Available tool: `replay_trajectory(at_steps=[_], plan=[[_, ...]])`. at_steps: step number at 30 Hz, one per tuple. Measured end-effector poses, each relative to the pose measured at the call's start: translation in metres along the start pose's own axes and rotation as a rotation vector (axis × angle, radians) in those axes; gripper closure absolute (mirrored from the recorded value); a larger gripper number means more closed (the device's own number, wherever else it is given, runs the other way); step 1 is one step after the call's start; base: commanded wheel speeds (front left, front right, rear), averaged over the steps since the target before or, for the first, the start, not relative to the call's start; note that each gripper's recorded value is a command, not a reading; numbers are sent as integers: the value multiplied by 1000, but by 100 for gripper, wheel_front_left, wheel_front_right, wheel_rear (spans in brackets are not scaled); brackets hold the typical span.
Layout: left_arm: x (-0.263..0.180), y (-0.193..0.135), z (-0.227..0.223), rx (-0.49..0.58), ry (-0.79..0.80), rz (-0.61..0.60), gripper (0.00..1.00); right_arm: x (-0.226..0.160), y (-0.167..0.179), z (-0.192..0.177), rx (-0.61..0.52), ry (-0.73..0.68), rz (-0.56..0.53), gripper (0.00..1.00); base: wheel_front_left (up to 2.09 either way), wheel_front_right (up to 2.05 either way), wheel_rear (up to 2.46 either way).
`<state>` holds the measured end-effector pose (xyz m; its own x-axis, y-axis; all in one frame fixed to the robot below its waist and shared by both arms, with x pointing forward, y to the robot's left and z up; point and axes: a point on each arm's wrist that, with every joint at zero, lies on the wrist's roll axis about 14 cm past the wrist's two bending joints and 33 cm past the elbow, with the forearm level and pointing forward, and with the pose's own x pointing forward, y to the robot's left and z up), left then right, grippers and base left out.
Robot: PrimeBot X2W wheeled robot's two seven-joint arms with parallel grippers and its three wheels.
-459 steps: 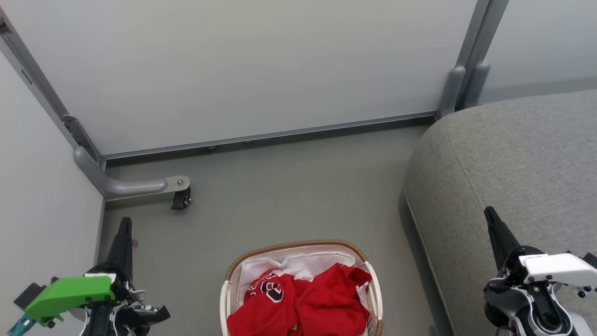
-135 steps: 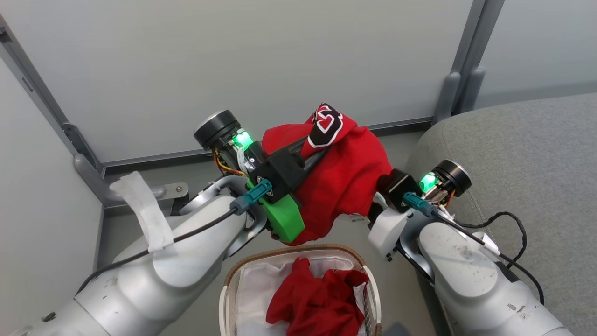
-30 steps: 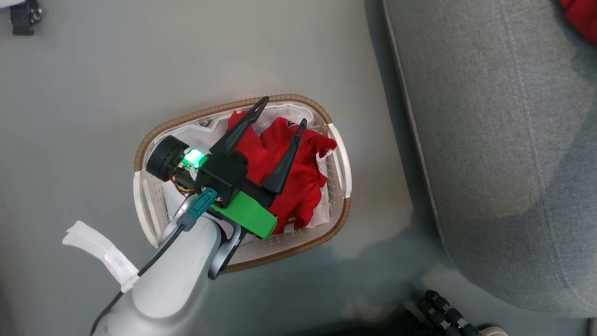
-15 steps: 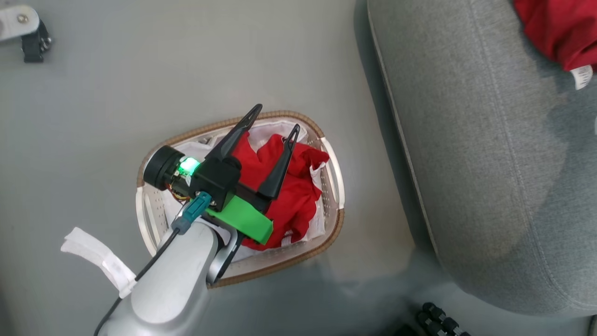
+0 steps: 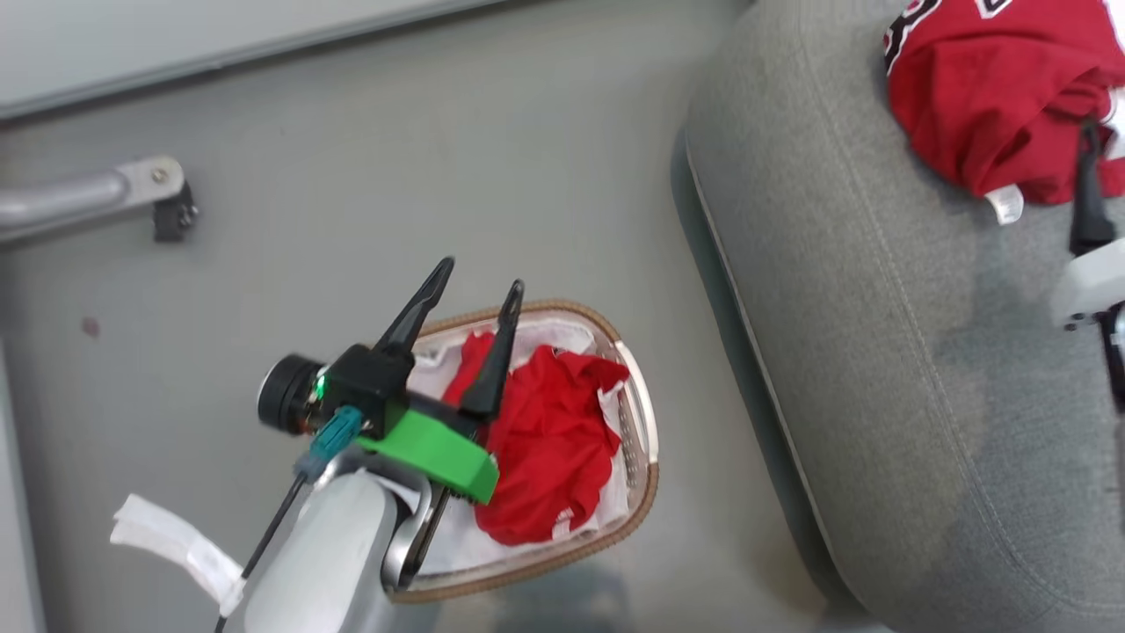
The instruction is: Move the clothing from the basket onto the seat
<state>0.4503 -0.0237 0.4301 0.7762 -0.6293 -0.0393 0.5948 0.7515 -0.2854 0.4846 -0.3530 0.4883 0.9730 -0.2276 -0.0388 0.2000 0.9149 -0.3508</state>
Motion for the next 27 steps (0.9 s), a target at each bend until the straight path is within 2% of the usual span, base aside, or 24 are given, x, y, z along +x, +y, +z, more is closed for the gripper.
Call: replay_trajectory(at_steps=[7, 14, 21, 27], plan=[[-38, 12, 20, 3, -36, 126, 0, -15, 45, 48, 124, -114, 87, 0, 0, 0, 0], [-90, 39, 36, 6, -83, 297, 0, -45, 95, 68, 278, -149, 176, 0, 0, 0, 0], [-149, 70, 42, 9, -115, 485, 0, -79, 134, 64, 384, -121, 252, 0, 0, 0, 0], [-184, 80, 42, 4, -133, 578, 0, -107, 153, 50, 440, -78, 305, 0, 0, 0, 0]])
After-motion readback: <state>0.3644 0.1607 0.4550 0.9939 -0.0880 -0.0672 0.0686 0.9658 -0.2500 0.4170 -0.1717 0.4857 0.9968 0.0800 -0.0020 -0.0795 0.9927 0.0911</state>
